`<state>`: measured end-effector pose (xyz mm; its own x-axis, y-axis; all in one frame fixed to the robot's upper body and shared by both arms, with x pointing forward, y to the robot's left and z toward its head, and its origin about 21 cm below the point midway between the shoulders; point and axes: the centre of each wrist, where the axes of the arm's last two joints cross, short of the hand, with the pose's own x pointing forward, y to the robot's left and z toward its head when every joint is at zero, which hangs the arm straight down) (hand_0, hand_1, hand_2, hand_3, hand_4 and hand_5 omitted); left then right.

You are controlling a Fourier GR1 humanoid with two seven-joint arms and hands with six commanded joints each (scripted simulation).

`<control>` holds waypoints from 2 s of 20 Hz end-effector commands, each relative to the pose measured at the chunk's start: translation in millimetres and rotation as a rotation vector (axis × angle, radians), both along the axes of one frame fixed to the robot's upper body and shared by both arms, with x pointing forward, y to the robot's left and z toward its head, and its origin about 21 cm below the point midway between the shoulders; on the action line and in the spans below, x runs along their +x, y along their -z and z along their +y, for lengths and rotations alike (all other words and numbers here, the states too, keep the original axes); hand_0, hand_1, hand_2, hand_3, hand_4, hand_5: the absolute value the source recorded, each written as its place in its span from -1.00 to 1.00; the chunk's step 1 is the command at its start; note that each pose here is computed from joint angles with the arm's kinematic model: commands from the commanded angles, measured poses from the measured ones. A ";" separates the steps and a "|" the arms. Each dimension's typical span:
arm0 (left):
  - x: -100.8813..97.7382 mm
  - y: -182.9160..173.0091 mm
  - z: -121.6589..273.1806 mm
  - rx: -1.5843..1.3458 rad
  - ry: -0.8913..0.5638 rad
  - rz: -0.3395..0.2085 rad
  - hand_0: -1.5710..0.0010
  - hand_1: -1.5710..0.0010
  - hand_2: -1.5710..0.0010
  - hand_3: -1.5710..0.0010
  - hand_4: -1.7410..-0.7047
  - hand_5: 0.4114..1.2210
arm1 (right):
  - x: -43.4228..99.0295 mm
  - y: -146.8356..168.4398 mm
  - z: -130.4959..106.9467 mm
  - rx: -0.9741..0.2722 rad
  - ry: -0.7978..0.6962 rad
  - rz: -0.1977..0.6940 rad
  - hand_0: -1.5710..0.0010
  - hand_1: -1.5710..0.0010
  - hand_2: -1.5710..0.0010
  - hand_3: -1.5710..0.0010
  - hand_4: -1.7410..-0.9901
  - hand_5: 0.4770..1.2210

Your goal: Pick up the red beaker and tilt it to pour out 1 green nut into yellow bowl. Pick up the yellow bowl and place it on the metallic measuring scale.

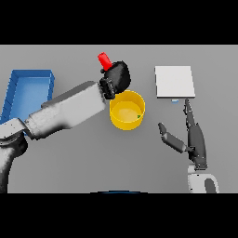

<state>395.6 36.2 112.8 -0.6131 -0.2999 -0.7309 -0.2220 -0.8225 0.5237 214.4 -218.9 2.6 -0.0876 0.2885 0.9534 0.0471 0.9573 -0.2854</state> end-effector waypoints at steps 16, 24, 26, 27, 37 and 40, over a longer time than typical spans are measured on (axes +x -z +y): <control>36.3 -117.4 3.8 0.024 0.047 -0.194 -1.00 -1.00 -0.86 -0.33 -0.92 1.00 | -0.2 1.9 3.6 0.001 -0.009 -0.038 1.00 1.00 1.00 1.00 0.48 -0.68; 80.7 -198.7 97.0 -0.589 -0.440 -0.229 -1.00 -1.00 -0.98 -0.74 -0.98 1.00 | 3.4 -2.7 2.9 0.044 -0.049 -0.042 1.00 1.00 1.00 1.00 0.42 -0.69; 86.7 -198.8 138.5 -0.808 -0.544 -0.192 -1.00 -1.00 -0.98 -0.74 -0.99 1.00 | 4.2 0.5 -1.9 0.059 -0.051 -0.033 1.00 1.00 1.00 1.00 0.38 -0.69; 87.7 -194.8 153.8 -0.903 -0.566 -0.168 -1.00 -1.00 -0.99 -0.76 -0.99 1.00 | 3.4 2.1 -2.3 0.048 -0.051 -0.040 1.00 1.00 1.00 1.00 0.38 -0.70; 48.0 -100.2 278.9 -1.565 -0.961 -0.253 -1.00 -1.00 -1.00 -0.85 -1.00 1.00 | 3.9 5.0 -4.5 -0.015 -0.090 -0.046 1.00 1.00 1.00 1.00 0.42 -0.62; 19.3 -66.3 293.2 -1.638 -1.087 -0.278 -1.00 -1.00 -1.00 -0.85 -1.00 1.00 | 1.2 4.3 -3.1 -0.020 -0.098 -0.050 1.00 1.00 1.00 1.00 0.42 -0.54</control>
<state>414.7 330.0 178.1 0.3215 -0.7662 0.5563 -0.2404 0.5022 0.8306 215.5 -222.0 -1.8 -0.1652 0.2946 0.9412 -0.0323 0.9522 -0.3037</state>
